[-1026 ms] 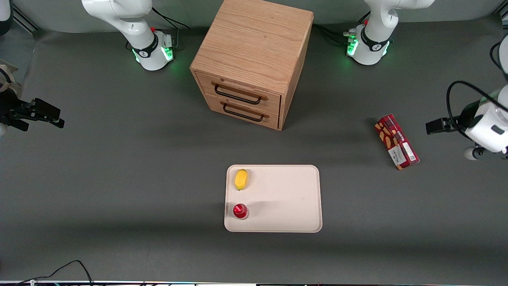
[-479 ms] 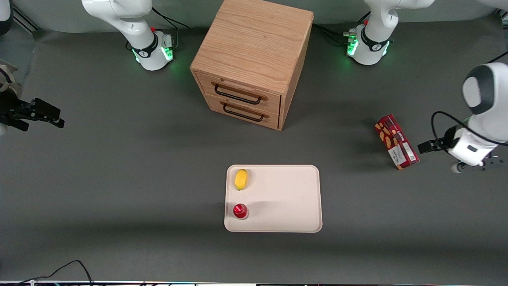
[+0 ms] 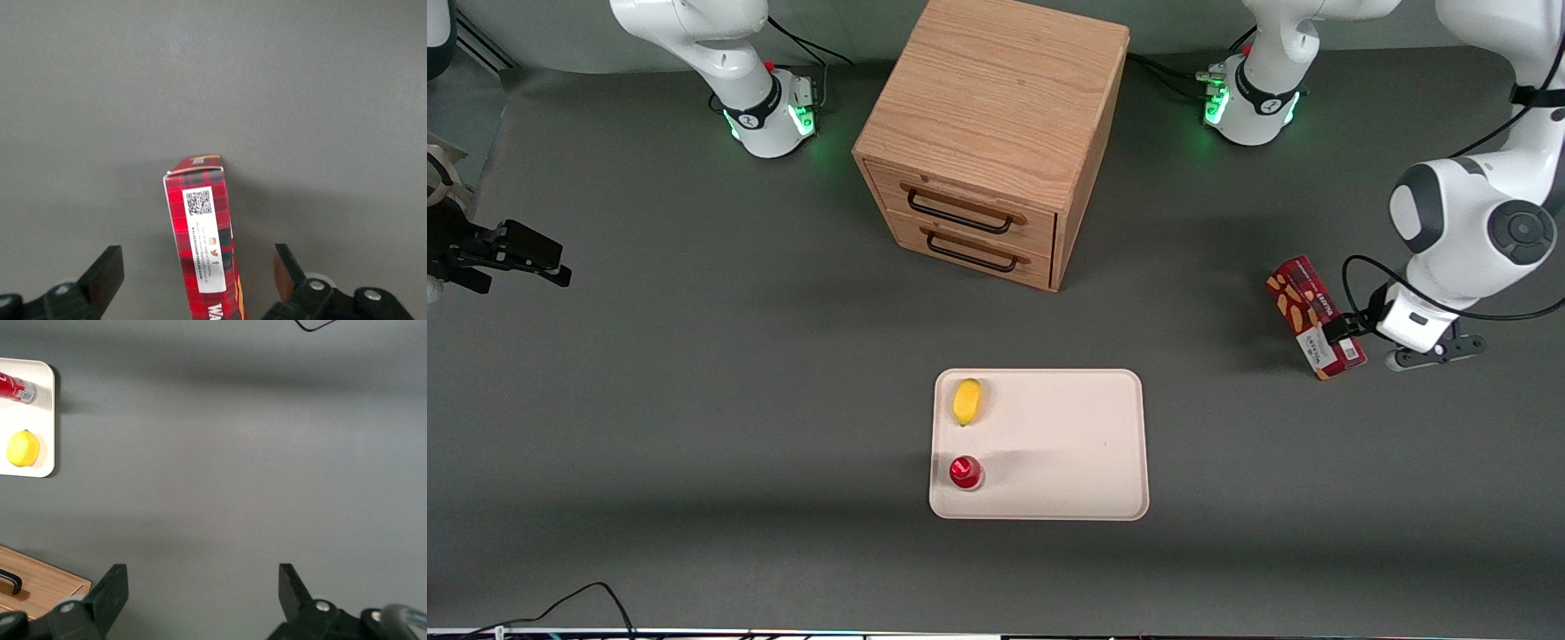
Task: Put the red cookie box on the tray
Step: 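Lower the open left gripper around the red cookie box and close, then lift the red cookie box upright with the left gripper, then carry the box over the white tray beside the red cup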
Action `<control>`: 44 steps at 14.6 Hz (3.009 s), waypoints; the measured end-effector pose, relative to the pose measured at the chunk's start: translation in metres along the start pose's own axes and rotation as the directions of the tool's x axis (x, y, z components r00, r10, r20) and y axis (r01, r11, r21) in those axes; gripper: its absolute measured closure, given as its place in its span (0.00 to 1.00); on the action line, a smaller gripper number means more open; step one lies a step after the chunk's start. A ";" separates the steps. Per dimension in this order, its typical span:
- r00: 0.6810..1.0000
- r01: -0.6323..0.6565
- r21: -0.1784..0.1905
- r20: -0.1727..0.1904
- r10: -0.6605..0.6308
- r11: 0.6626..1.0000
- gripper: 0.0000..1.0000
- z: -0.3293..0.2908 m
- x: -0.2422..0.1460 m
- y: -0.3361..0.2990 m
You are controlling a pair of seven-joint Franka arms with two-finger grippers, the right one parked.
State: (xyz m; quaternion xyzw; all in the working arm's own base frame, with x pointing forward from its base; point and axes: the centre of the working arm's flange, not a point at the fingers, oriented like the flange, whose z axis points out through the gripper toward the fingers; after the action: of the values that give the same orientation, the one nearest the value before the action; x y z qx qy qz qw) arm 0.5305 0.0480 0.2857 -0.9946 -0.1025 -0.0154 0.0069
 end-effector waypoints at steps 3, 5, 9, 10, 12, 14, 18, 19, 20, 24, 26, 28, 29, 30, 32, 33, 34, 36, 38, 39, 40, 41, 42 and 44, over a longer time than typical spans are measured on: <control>0.999 0.016 -0.009 -0.038 -0.016 1.000 0.00 0.021 -0.018 -0.004; 0.998 0.028 -0.015 -0.050 -0.029 0.999 0.01 0.031 -0.027 -0.006; 0.997 0.044 -0.021 -0.062 -0.046 0.999 0.37 0.041 -0.038 -0.008; 0.997 0.044 -0.021 -0.063 -0.046 0.999 0.47 0.042 -0.039 -0.008; 0.997 0.043 -0.022 -0.064 -0.044 0.999 0.68 0.042 -0.039 -0.007; 0.997 0.037 -0.024 -0.068 -0.039 0.999 0.74 0.039 -0.037 -0.004; 1.000 0.022 -0.042 -0.007 -0.022 0.999 0.74 -0.002 -0.019 0.007; 1.000 0.016 -0.050 0.016 -0.015 0.999 0.75 -0.024 -0.010 0.010; 0.999 0.007 -0.056 0.036 -0.005 0.998 0.79 -0.052 -0.001 0.013; 0.994 -0.047 -0.046 0.097 0.052 0.998 0.80 -0.176 0.021 0.017; 0.990 -0.064 -0.045 0.122 0.070 0.997 0.80 -0.240 0.025 0.021; 0.988 -0.080 -0.043 0.128 0.085 0.996 0.80 -0.289 0.024 0.027; 0.988 -0.089 -0.043 0.124 0.093 0.995 0.80 -0.304 0.023 0.031; 0.987 -0.097 -0.042 0.122 0.102 0.994 0.80 -0.309 0.024 0.036; 0.984 -0.108 -0.035 0.140 0.112 0.994 0.80 -0.297 0.028 0.055; 0.983 -0.099 -0.028 0.150 0.102 0.995 0.80 -0.287 0.031 0.073; 0.985 -0.087 -0.022 0.149 0.090 0.996 0.80 -0.277 0.033 0.096; 0.990 -0.034 -0.014 0.139 0.036 0.999 0.80 -0.260 0.031 0.164; 0.989 0.039 -0.013 0.143 -0.037 0.999 0.80 -0.247 0.020 0.236; 0.987 0.074 -0.018 0.146 -0.071 0.997 0.80 -0.242 0.015 0.269; 0.983 0.109 -0.025 0.149 -0.104 0.994 0.80 -0.237 0.012 0.297; 0.980 0.142 -0.036 0.148 -0.135 0.989 0.80 -0.231 0.012 0.321; 0.975 0.173 -0.046 0.146 -0.165 0.984 0.80 -0.222 0.013 0.342; 0.966 0.232 -0.068 0.134 -0.221 0.970 0.80 -0.192 0.019 0.377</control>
State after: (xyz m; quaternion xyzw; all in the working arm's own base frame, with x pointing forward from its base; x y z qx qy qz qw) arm 0.6205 -0.3200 0.4740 -0.9748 -0.2149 0.0424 -0.0429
